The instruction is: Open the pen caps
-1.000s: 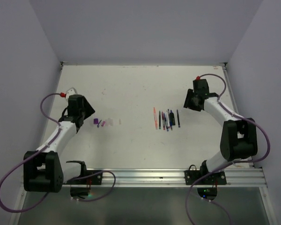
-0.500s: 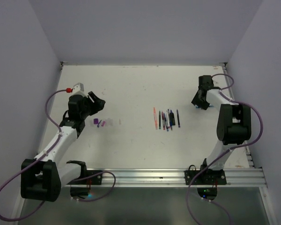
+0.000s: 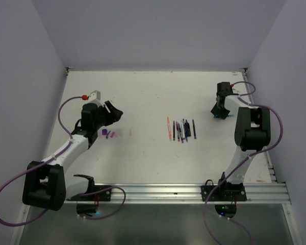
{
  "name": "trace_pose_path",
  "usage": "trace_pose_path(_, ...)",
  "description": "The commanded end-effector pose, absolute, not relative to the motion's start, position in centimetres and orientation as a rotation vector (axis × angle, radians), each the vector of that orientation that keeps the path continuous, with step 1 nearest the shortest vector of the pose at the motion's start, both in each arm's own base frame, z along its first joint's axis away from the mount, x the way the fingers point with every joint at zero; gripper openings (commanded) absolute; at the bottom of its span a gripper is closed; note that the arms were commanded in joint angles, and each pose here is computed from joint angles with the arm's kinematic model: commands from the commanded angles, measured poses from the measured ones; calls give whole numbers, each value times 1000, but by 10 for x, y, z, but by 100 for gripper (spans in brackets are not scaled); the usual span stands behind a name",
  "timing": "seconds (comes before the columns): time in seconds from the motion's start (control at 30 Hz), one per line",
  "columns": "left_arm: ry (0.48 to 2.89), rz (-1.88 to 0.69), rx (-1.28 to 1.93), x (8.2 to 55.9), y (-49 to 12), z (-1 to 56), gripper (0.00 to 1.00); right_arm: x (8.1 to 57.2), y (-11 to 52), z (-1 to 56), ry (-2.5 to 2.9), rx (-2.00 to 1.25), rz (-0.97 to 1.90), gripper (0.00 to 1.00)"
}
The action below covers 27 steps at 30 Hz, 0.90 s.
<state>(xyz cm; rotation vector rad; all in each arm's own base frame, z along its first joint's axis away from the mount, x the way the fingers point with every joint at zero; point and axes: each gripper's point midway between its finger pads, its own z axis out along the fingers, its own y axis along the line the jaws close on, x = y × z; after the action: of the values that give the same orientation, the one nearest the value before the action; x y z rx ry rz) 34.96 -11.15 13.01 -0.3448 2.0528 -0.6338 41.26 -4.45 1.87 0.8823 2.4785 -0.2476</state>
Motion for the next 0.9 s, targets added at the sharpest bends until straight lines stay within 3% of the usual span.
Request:
trace_pose_path(0.0, 1985, -655, -304, 358, -116, 149, 62, 422, -47, 25, 2423, 922, -245, 37)
trace_pose_path(0.17, 1979, -657, -303, 355, -116, 154, 62, 416, -43, 18, 2444, 930, -218, 24)
trace_pose_path(0.27, 1982, -648, -306, 352, -115, 156, 62, 409, -39, 12, 2463, 932, -198, 2)
trace_pose_path(0.3, 1985, -649, -302, 350, -116, 156, 62, 405, -39, 8, 2466, 932, -195, 0)
trace_pose_path(0.53, 2040, -842, -158, 338, -152, 161, 62, 392, -12, 63, 2399, 702, -94, 0)
trace_pose_path(0.67, 2066, -1014, -110, 328, -180, 161, 61, 369, 56, 121, 2365, 388, 116, 0)
trace_pose_path(0.87, 2013, -1121, -121, 318, -200, 180, 62, 287, 185, 130, 2451, -116, 520, 0)
